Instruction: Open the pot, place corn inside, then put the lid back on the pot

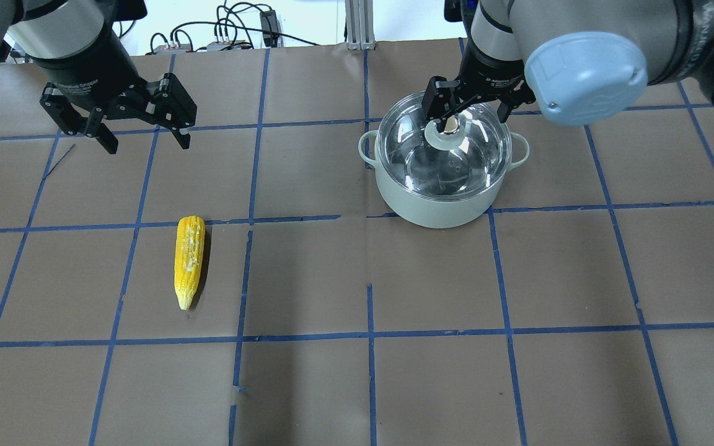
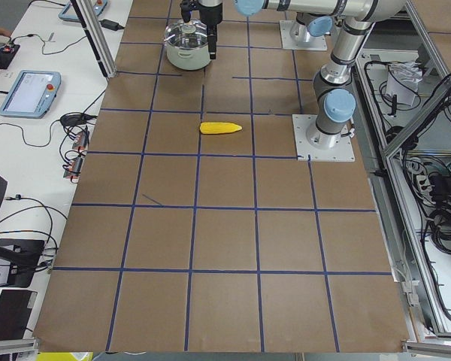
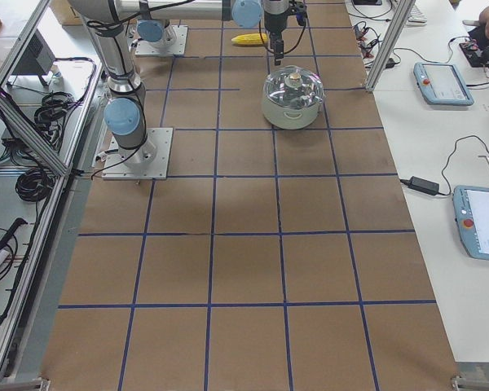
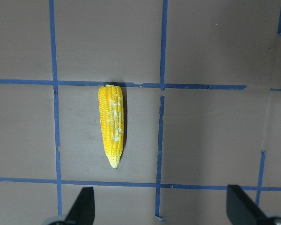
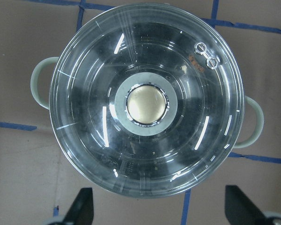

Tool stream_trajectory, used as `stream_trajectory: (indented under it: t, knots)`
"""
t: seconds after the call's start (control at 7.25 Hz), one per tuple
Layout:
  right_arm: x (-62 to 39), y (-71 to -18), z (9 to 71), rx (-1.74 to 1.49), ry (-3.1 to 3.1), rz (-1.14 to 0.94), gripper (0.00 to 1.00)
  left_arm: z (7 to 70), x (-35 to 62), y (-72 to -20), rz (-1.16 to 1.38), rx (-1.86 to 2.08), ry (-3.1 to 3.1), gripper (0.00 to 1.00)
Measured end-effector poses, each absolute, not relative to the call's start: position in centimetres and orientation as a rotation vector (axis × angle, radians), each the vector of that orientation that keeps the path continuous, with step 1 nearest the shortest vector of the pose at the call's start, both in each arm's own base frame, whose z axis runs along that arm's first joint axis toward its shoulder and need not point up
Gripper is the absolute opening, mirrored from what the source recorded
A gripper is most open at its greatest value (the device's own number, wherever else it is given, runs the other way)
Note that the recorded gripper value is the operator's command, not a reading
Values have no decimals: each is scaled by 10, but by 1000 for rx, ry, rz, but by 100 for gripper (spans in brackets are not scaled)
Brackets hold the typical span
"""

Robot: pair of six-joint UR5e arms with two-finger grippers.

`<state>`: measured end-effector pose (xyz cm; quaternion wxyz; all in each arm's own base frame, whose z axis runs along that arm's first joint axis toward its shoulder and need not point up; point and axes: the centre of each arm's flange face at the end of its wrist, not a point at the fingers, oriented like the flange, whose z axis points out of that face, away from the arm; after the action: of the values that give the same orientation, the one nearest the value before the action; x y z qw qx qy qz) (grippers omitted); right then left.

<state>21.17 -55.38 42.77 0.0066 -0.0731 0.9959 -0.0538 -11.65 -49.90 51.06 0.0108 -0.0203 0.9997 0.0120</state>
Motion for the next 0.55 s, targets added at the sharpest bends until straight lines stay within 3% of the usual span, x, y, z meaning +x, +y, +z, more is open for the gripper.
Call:
stream_trajectory:
  t: [0.55]
  knots:
    - [215,-579,396,-221,3114,-190,100,509,-116,-500,42,-64,3119,100]
